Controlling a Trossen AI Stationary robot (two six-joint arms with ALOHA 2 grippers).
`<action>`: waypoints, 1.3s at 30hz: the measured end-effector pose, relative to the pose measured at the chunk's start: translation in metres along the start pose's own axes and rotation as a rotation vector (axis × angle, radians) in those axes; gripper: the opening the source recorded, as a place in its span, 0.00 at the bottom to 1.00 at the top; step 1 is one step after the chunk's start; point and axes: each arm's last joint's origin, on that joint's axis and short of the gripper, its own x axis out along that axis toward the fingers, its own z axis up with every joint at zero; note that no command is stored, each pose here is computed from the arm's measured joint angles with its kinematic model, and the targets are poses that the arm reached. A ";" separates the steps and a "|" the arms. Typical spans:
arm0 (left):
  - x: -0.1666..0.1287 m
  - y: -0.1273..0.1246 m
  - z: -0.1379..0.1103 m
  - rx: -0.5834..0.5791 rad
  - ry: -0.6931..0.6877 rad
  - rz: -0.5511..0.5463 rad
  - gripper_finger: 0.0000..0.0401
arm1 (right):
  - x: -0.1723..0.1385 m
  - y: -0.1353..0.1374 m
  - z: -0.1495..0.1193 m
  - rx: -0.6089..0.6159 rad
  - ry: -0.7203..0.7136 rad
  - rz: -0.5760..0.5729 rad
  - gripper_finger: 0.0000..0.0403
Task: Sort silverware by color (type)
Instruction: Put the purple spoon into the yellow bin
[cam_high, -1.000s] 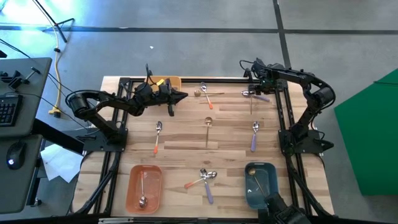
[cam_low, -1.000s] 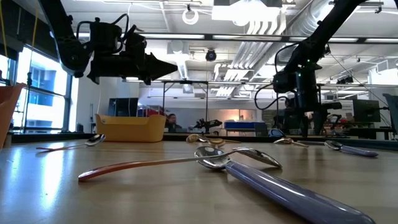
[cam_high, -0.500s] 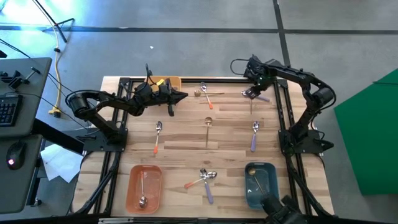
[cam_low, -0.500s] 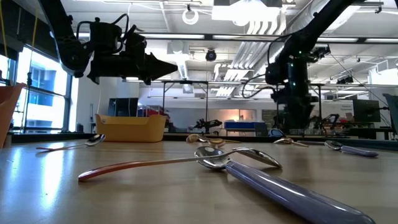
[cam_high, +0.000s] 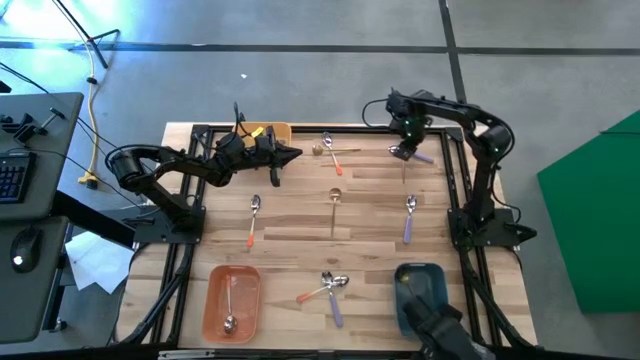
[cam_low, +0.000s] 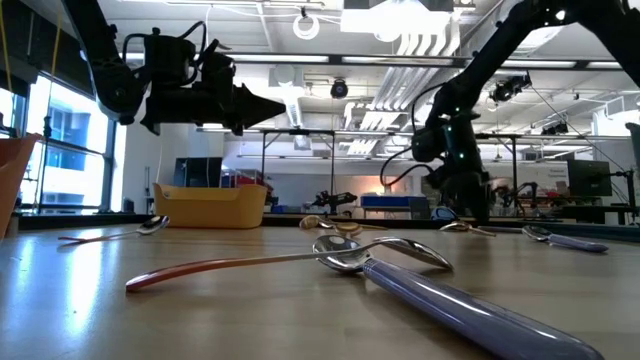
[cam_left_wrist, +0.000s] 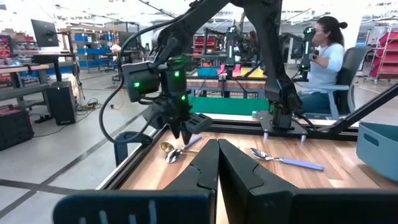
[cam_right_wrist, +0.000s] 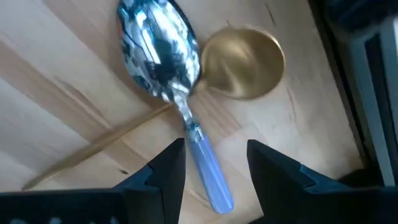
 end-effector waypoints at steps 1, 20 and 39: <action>0.000 0.000 0.000 0.002 0.000 0.000 0.00 | 0.000 0.000 0.001 -0.009 0.007 0.007 0.39; 0.000 0.000 0.000 0.005 0.003 0.000 0.00 | 0.015 0.002 0.007 -0.113 0.171 0.039 0.39; 0.000 0.000 0.000 0.012 0.003 0.000 0.00 | 0.018 0.002 0.009 -0.131 0.179 0.043 0.33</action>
